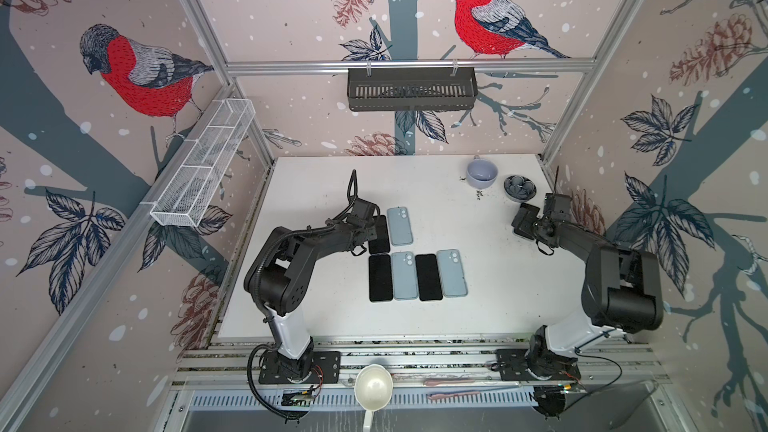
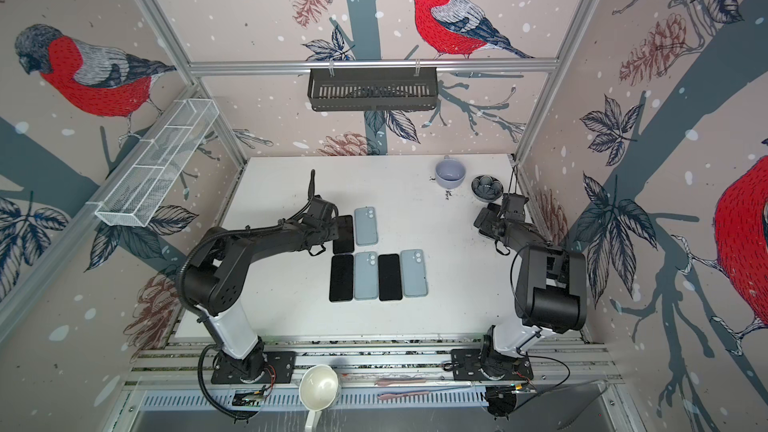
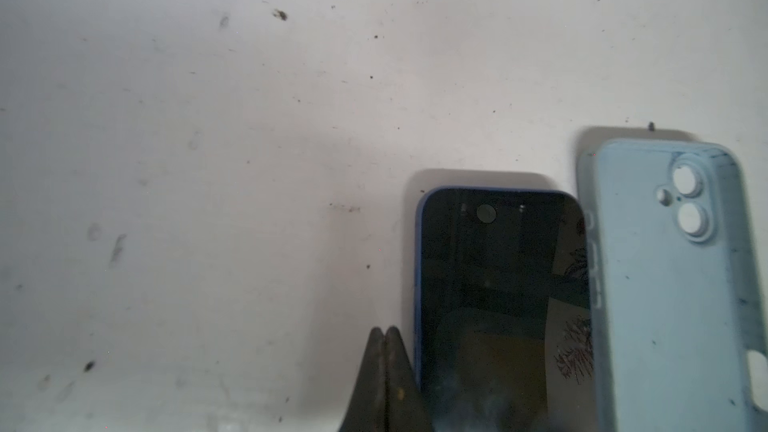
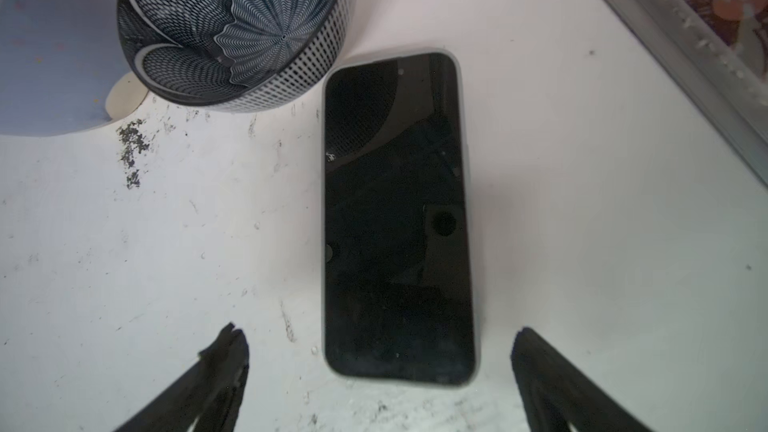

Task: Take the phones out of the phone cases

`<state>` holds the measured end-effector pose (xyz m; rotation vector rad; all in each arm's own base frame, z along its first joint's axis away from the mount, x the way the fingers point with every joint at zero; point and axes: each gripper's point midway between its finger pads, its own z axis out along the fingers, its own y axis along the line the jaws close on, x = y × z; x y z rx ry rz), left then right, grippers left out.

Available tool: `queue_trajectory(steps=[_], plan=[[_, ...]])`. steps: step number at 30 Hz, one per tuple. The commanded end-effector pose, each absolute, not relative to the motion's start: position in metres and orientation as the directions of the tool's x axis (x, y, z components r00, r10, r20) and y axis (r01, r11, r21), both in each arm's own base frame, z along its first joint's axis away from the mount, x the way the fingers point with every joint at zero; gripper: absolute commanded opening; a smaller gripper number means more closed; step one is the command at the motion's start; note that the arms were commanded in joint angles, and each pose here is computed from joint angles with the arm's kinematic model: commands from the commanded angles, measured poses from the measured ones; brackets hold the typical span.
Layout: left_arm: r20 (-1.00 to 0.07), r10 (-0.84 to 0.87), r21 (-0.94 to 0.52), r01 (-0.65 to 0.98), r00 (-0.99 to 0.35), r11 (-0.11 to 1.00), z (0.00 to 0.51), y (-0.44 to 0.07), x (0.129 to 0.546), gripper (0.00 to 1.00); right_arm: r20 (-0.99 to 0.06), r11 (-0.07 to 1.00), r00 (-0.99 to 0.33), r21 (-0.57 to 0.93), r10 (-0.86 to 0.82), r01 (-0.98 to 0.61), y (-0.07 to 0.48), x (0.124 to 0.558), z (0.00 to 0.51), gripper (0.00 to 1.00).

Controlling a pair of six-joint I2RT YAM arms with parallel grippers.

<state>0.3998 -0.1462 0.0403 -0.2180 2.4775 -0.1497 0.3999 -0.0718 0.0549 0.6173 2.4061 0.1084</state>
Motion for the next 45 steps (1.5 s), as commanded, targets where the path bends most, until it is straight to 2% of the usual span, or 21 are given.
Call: queue_trajectory(steps=[1,5,11,14,16,22,34,39,45], plan=[[-0.632,-0.194,-0.219,-0.068,-0.750,0.973,0.063,-0.158,0.408,0.07,-0.584,0.890,-0.682,0.186,0.440,0.416,-0.080,0.409,0.051,1.00],[-0.651,-0.207,-0.218,-0.081,-0.730,0.972,0.082,-0.152,0.407,0.18,-0.579,0.894,-0.692,0.170,0.430,0.414,-0.083,0.419,0.045,1.00],[-0.731,-0.230,-0.278,-0.026,-0.642,0.960,0.154,-0.146,0.387,0.59,-0.551,0.905,-0.727,0.153,0.411,0.396,-0.078,0.435,0.030,1.00],[-0.778,-0.221,-0.285,0.016,-0.588,0.958,0.185,-0.140,0.372,0.73,-0.531,0.902,-0.741,0.119,0.410,0.414,-0.082,0.435,0.020,1.00],[-0.793,-0.224,-0.282,0.016,-0.567,0.959,0.197,-0.134,0.364,0.79,-0.525,0.905,-0.748,0.113,0.406,0.411,-0.081,0.434,0.017,0.99],[-0.804,-0.226,-0.260,-0.016,-0.550,0.965,0.210,-0.117,0.345,0.80,-0.496,0.925,-0.792,0.068,0.356,0.373,-0.071,0.426,0.009,0.88],[-0.795,-0.248,-0.299,0.002,-0.554,0.954,0.214,-0.117,0.331,0.81,-0.430,0.946,-0.854,0.004,0.293,0.323,-0.054,0.405,-0.009,0.66],[-0.785,-0.249,-0.343,0.064,-0.567,0.937,0.217,-0.138,0.329,0.81,-0.449,0.946,-0.843,0.020,0.297,0.323,-0.046,0.395,-0.001,0.59],[-0.768,-0.263,-0.436,0.176,-0.584,0.883,0.219,-0.184,0.329,0.80,-0.482,0.954,-0.830,0.050,0.283,0.296,-0.028,0.381,0.011,0.59]])
